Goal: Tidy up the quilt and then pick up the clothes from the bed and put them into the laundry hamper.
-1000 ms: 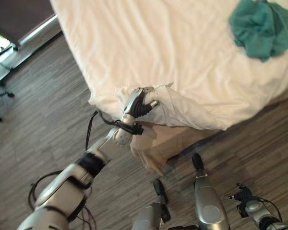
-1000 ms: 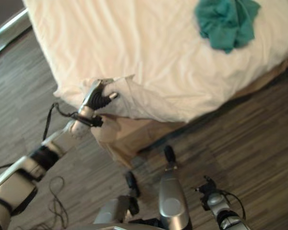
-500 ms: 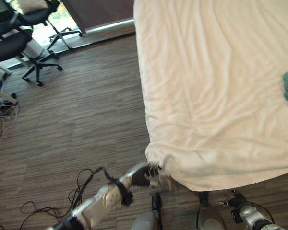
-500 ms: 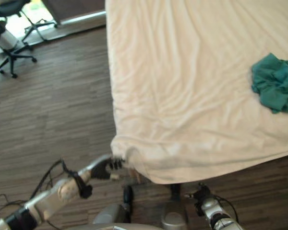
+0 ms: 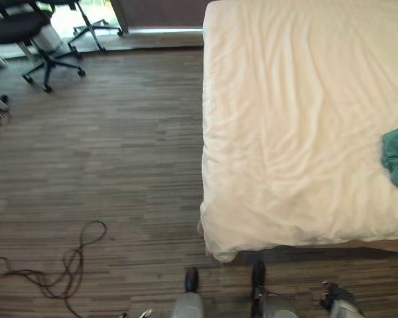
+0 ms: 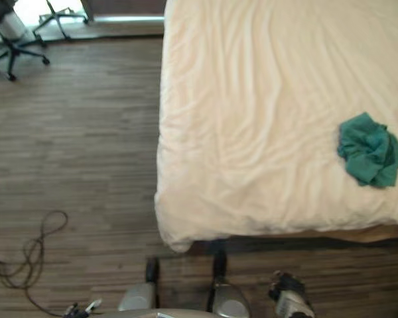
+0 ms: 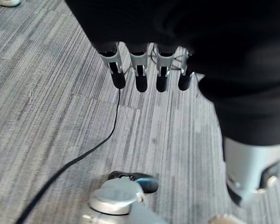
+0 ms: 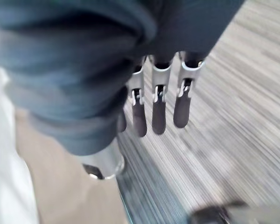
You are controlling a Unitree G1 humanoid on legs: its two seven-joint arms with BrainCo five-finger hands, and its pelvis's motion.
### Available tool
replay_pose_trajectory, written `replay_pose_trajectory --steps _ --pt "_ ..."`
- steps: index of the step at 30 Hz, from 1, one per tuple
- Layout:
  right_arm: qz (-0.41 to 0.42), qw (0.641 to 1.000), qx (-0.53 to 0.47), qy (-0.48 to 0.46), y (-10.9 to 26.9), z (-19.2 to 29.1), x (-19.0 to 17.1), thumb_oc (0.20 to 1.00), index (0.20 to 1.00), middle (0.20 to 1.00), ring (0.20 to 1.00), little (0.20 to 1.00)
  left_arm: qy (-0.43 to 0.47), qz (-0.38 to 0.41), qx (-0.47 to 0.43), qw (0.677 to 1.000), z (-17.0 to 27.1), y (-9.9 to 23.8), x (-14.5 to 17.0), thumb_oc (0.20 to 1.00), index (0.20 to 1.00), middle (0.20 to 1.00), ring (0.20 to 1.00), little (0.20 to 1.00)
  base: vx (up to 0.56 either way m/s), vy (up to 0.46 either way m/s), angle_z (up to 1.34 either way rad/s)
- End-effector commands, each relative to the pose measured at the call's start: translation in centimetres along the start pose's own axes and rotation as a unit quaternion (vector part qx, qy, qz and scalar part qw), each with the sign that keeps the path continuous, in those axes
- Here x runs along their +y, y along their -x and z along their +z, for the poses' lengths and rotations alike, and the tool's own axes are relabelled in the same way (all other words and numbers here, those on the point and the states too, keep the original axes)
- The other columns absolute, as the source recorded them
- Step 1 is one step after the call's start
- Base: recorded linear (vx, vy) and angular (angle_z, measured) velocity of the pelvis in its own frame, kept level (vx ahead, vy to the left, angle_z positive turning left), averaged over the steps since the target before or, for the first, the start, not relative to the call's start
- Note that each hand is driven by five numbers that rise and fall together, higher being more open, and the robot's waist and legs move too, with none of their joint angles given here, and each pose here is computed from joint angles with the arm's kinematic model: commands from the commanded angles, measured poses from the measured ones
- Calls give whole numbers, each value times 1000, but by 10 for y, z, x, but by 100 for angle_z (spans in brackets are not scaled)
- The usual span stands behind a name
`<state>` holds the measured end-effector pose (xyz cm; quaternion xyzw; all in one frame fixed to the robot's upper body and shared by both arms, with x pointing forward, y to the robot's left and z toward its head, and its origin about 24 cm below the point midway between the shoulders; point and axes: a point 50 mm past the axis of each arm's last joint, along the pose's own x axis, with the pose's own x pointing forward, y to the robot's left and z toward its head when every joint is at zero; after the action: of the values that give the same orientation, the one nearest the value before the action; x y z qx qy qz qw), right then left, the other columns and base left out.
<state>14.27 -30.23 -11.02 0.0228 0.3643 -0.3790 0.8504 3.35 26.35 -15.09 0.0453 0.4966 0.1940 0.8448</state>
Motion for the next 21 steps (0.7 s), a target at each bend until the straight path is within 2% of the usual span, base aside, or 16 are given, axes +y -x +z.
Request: replay_pose_trajectory --steps 1,3,5,8,10,14,15,21 --pt "51 960 -275 -22 17 143 -1 200 200 200 200 200 -43 -30 -83 995 43 -8 -10 1000 1000 1000 1000 1000 8 -2 -18" --pt "102 925 -367 -10 48 192 4 200 200 200 200 200 -34 -26 -81 996 39 -6 -5 1000 1000 1000 1000 1000 15 28 -20" --pt "170 868 -466 19 90 240 15 200 200 200 200 200 -28 -24 -81 996 39 -7 -1 1000 1000 1000 1000 1000 30 51 -13" --pt "241 827 -506 42 121 268 43 200 200 200 200 200 -32 -25 -83 996 46 -10 1 1000 1000 1000 1000 1000 38 -6 -19" --pt "277 827 -486 53 122 275 68 200 200 200 200 200 -42 -18 -88 995 54 -13 7 1000 1000 1000 1000 1000 19 -114 9" --pt "263 841 -468 60 109 302 106 200 200 200 200 200 -60 -3 -105 993 79 -19 25 1000 1000 1000 1000 1000 -36 -182 41" --pt "256 845 -467 57 107 321 113 200 200 200 200 200 -63 -5 -109 992 87 -21 28 1000 1000 1000 1000 1000 -81 -116 12" --pt "249 838 -483 55 120 363 135 200 200 200 200 200 -68 -35 -117 990 93 -24 20 1000 1000 1000 1000 1000 -133 59 19"
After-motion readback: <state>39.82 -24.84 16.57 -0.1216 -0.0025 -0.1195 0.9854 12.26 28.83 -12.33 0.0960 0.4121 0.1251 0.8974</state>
